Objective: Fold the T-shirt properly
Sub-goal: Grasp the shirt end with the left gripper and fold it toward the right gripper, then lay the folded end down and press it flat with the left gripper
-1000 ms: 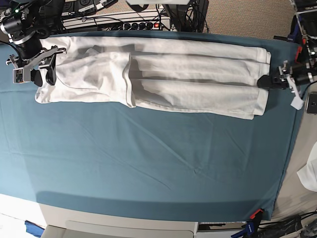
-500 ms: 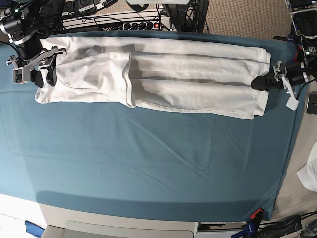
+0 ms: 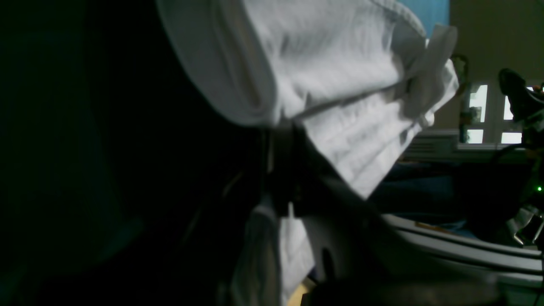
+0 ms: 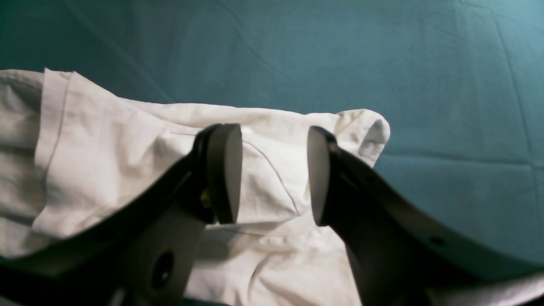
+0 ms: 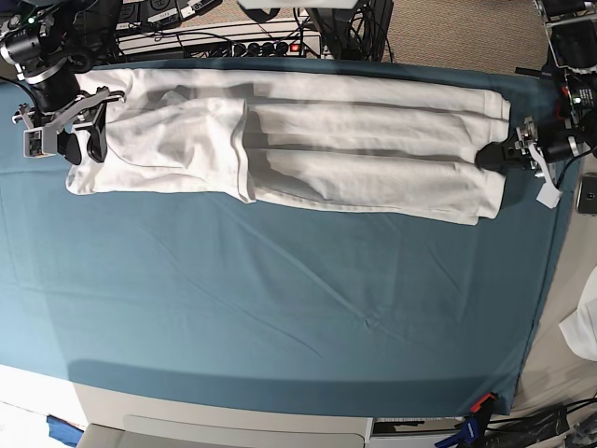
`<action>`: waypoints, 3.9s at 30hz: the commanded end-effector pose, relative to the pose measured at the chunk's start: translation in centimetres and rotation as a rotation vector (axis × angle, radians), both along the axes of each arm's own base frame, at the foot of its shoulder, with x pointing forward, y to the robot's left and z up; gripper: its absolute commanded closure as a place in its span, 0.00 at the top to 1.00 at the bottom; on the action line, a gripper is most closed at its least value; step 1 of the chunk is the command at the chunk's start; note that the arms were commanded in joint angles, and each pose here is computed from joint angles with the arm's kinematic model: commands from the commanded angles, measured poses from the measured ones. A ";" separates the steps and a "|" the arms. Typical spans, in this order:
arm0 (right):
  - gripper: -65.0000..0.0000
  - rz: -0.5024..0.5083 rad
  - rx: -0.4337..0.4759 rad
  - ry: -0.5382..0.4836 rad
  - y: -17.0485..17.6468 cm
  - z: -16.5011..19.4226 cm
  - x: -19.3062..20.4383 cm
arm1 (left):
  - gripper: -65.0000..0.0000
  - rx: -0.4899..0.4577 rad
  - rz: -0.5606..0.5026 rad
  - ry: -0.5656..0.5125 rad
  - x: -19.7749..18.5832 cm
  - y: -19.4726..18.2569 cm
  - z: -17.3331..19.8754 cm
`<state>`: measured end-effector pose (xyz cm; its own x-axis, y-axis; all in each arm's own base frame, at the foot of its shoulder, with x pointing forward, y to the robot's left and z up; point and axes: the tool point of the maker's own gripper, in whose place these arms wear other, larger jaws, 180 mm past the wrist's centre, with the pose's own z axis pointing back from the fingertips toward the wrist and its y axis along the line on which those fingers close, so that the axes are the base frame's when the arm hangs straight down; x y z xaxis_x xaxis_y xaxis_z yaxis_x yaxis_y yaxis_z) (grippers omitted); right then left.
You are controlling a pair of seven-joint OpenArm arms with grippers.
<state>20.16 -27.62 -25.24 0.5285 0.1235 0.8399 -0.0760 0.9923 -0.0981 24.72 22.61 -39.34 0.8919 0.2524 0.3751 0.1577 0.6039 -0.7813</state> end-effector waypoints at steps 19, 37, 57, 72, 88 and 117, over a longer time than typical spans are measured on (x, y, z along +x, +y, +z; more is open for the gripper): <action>0.39 -0.183 -0.035 -0.032 -2.8 0.5 -0.2 | 0.00 -0.016 -0.426 -0.438 0.2 -17.7 8.5; 0.39 -0.184 -0.033 -0.034 -2.8 0.5 -0.2 | 0.00 -0.130 -0.552 -0.542 0.4 -29.3 11.1; 0.39 -0.184 -0.026 -0.052 -2.6 0.7 0.0 | 0.00 -0.075 -0.503 -0.817 -1.5 -29.6 17.6; 0.39 -0.180 -0.020 -0.060 -2.5 0.9 0.1 | 0.00 -0.152 -0.405 -0.930 -1.1 -30.8 22.1; 0.39 -0.022 -0.029 0.018 2.7 -2.0 1.9 | 0.00 -0.102 -0.261 -0.877 1.1 -28.7 21.4; 0.39 -0.016 -0.033 0.010 3.1 -2.0 2.2 | 0.11 -0.156 -0.562 -0.914 -6.3 -38.1 21.1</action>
